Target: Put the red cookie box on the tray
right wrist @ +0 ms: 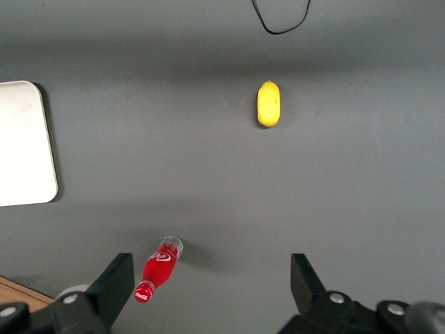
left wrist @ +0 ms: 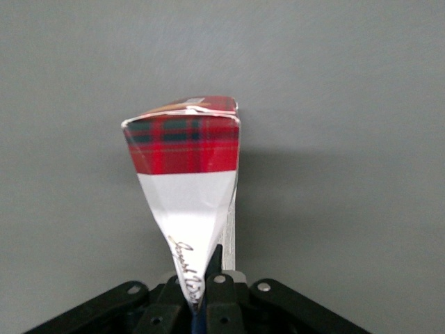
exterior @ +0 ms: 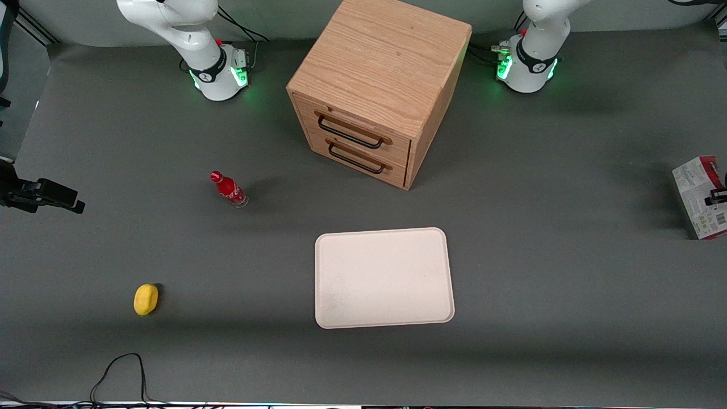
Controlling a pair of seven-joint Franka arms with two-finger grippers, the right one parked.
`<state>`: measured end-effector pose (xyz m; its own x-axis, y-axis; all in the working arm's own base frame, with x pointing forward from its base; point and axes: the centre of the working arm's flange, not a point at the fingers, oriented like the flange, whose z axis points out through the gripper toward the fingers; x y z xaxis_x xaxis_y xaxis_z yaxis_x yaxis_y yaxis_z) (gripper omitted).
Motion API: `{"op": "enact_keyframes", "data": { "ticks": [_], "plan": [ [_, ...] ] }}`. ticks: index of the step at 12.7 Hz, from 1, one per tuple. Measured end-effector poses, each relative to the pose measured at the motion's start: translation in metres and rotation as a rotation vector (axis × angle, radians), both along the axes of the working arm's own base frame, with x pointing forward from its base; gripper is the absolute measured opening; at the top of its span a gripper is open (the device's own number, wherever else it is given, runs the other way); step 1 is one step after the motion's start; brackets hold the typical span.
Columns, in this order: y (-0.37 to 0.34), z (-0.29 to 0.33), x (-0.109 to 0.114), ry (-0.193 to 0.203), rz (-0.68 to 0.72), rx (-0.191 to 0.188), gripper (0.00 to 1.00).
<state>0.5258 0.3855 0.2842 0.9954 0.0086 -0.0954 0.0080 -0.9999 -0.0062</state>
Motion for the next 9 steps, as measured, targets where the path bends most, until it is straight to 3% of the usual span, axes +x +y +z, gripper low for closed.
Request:
{"op": "enact_keyframes", "data": {
  "ticks": [4,9],
  "plan": [
    [-0.078,0.115,0.053,-0.016,-0.102,-0.029,0.04],
    [-0.231,0.22,0.109,-0.009,-0.062,-0.057,0.04]
  ]
}}
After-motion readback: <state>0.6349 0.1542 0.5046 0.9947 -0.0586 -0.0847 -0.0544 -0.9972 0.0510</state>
